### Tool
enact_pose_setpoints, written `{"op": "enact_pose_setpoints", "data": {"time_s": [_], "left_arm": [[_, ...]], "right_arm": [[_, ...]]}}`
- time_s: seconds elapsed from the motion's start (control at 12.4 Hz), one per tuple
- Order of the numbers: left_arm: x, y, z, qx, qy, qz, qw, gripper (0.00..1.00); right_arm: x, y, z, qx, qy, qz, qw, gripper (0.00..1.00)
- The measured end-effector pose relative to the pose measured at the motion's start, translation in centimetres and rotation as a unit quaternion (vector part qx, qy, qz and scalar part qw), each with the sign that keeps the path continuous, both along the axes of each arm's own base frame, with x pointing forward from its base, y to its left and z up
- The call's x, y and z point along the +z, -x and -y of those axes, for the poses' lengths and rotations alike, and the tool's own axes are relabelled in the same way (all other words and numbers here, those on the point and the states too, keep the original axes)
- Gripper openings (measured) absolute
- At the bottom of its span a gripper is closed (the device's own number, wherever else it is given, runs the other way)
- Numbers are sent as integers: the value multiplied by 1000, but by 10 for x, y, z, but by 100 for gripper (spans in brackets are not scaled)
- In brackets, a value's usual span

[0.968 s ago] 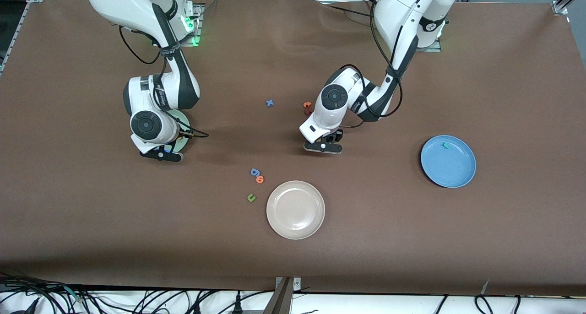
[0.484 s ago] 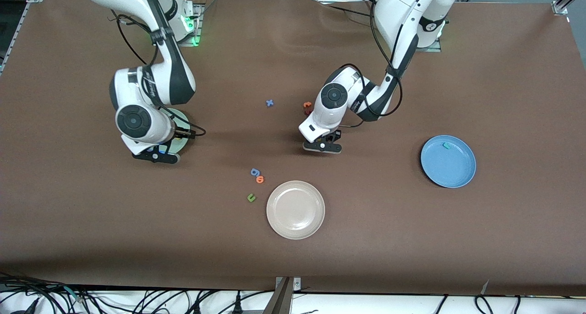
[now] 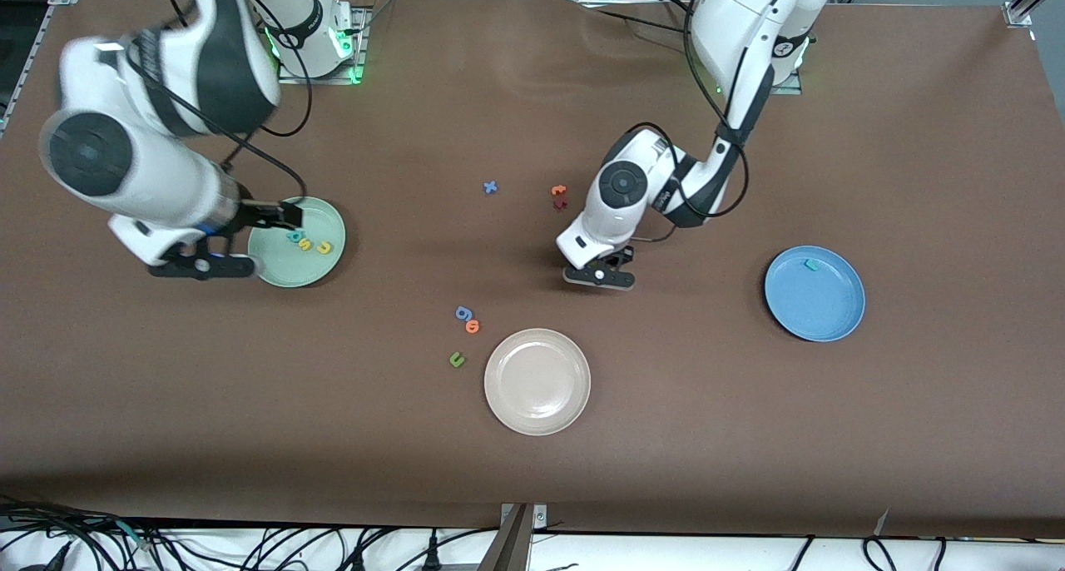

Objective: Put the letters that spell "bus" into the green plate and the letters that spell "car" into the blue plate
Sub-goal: 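Drop the yellow letter on the green plate while the left gripper carries another, then release the yellow letter onto the blue plate while the right gripper rests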

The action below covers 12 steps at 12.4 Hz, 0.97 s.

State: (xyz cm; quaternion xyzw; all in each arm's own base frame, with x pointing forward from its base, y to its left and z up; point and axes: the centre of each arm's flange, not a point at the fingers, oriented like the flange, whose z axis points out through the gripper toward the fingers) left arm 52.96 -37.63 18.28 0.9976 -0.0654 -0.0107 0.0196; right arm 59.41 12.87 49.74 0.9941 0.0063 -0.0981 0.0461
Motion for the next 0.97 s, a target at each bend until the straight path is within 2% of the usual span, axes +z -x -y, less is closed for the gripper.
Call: {"op": "enact_pose_setpoints", "data": {"time_s": [0.32, 0.56, 0.73, 0.97], "left_arm": [[55, -51, -87, -39, -20, -3, 999, 28], [86, -84, -172, -81, -39, 0, 996, 28], [97, -101, -236, -108, -50, 2, 993, 28], [106, -107, -300, -99, -57, -7, 993, 28]], "right_arm": [[74, 13, 41, -17, -29, 47, 998, 100], [90, 9, 38, -14, -27, 62, 998, 100], [86, 8, 32, -11, -24, 54, 998, 100], [90, 18, 42, -18, -25, 23, 999, 100]]}}
